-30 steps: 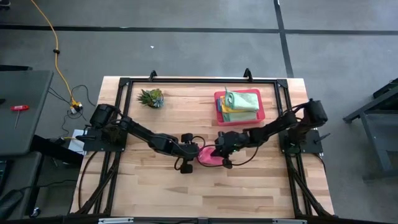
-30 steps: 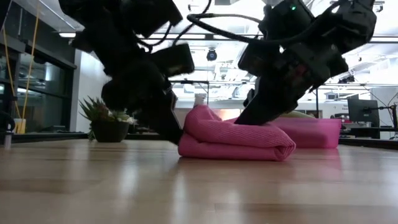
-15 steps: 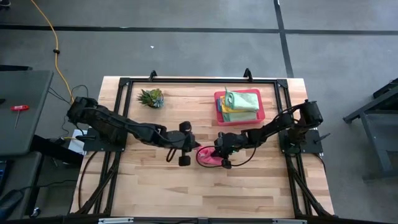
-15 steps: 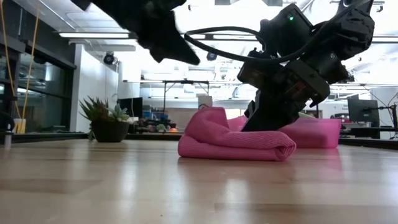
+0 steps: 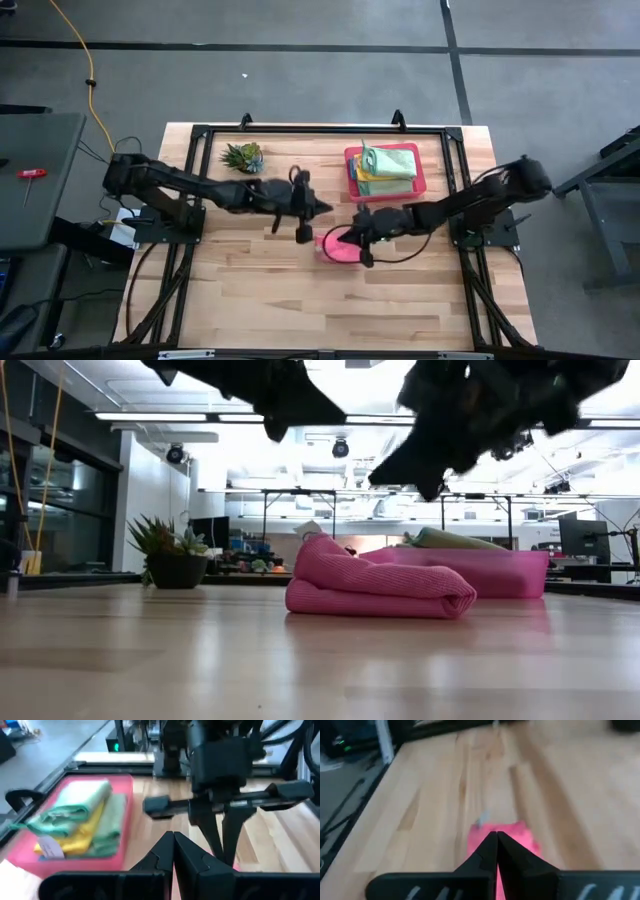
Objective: Fold microfiber towels
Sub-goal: Put the folded pink microfiber cloth into the pink bin
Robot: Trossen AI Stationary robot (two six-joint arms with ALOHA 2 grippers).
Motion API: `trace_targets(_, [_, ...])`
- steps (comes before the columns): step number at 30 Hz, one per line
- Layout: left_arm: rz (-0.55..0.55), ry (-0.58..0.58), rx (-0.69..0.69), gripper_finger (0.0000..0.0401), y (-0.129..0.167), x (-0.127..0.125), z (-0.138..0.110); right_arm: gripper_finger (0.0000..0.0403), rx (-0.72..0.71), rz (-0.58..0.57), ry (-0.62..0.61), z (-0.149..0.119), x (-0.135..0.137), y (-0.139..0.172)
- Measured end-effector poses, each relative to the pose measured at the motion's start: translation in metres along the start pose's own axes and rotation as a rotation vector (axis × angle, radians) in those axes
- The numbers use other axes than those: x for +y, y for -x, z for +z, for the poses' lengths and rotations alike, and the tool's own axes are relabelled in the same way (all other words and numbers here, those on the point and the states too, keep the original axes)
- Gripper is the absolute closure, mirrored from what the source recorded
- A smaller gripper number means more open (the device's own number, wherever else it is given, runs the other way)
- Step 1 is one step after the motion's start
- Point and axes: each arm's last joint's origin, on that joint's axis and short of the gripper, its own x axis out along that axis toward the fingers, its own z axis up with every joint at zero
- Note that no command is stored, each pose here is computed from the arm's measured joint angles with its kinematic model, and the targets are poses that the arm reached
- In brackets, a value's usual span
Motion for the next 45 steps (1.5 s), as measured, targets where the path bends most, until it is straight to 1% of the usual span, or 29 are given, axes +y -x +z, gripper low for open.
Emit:
trace_targets(2, [-0.013, 0.013, -0.022, 0.0401, 0.004, 0.011, 0.005, 0.0403, -0.045, -0.043, 0.001, 0.011, 0.003, 0.015])
trace_targets(5, [-0.044, 0.054, -0.069, 0.0401, 0.005, 0.023, 0.003, 0.0403, -0.098, -0.135, 0.001, 0.024, 0.006, 0.04])
trace_targets(8, [-0.073, 0.119, -0.111, 0.0401, 0.003, 0.027, -0.009, 0.0403, -0.153, -0.176, -0.026, 0.035, 0.008, 0.064])
trace_targets(11, [-0.114, 0.186, -0.13, 0.0401, -0.005, 0.022, -0.024, 0.0403, -0.178, -0.174, -0.094, 0.04, 0.008, 0.081])
trace_targets(14, [-0.154, 0.197, -0.115, 0.0401, -0.018, 0.009, -0.035, 0.0403, -0.173, -0.178, -0.134, 0.041, 0.007, 0.088])
trace_targets(16, [-0.175, 0.177, -0.08, 0.0401, -0.03, -0.001, -0.041, 0.0403, -0.159, -0.187, -0.143, 0.038, 0.007, 0.087])
trace_targets(18, [-0.208, 0.138, -0.038, 0.0401, -0.041, -0.01, -0.045, 0.0403, -0.133, -0.199, -0.155, 0.029, 0.004, 0.082])
trace_targets(21, [-0.244, 0.075, 0.037, 0.0401, -0.055, -0.021, -0.047, 0.0403, -0.095, -0.215, -0.228, 0.006, -0.002, 0.075])
trace_targets(23, [-0.254, 0.018, 0.095, 0.0401, -0.059, -0.025, -0.05, 0.0403, -0.123, -0.199, -0.292, -0.008, -0.004, 0.072])
trace_targets(25, [-0.26, -0.056, 0.116, 0.0401, -0.061, -0.027, -0.051, 0.0403, -0.165, -0.183, -0.327, -0.02, -0.005, 0.07])
trace_targets(28, [-0.249, -0.138, 0.147, 0.0401, -0.061, -0.026, -0.055, 0.0403, -0.23, -0.194, -0.364, -0.029, -0.004, 0.071])
trace_targets(30, [-0.235, -0.181, 0.169, 0.0401, -0.061, -0.023, -0.057, 0.0403, -0.246, -0.22, -0.365, -0.031, -0.004, 0.069])
trace_targets(35, [-0.19, -0.255, 0.2, 0.0401, -0.061, -0.015, -0.06, 0.0403, -0.213, -0.252, -0.353, -0.035, -0.003, 0.061])
trace_targets(38, [-0.178, -0.268, 0.216, 0.0401, -0.062, -0.01, -0.062, 0.0403, -0.155, -0.211, -0.34, -0.038, -0.002, 0.052])
trace_targets(41, [-0.177, -0.269, 0.266, 0.0401, -0.061, -0.007, -0.066, 0.0403, -0.124, -0.177, -0.33, -0.035, 0.002, 0.042])
trace_targets(45, [-0.179, -0.267, 0.344, 0.0401, -0.059, -0.004, -0.073, 0.0403, -0.098, -0.169, -0.241, -0.031, 0.007, 0.031])
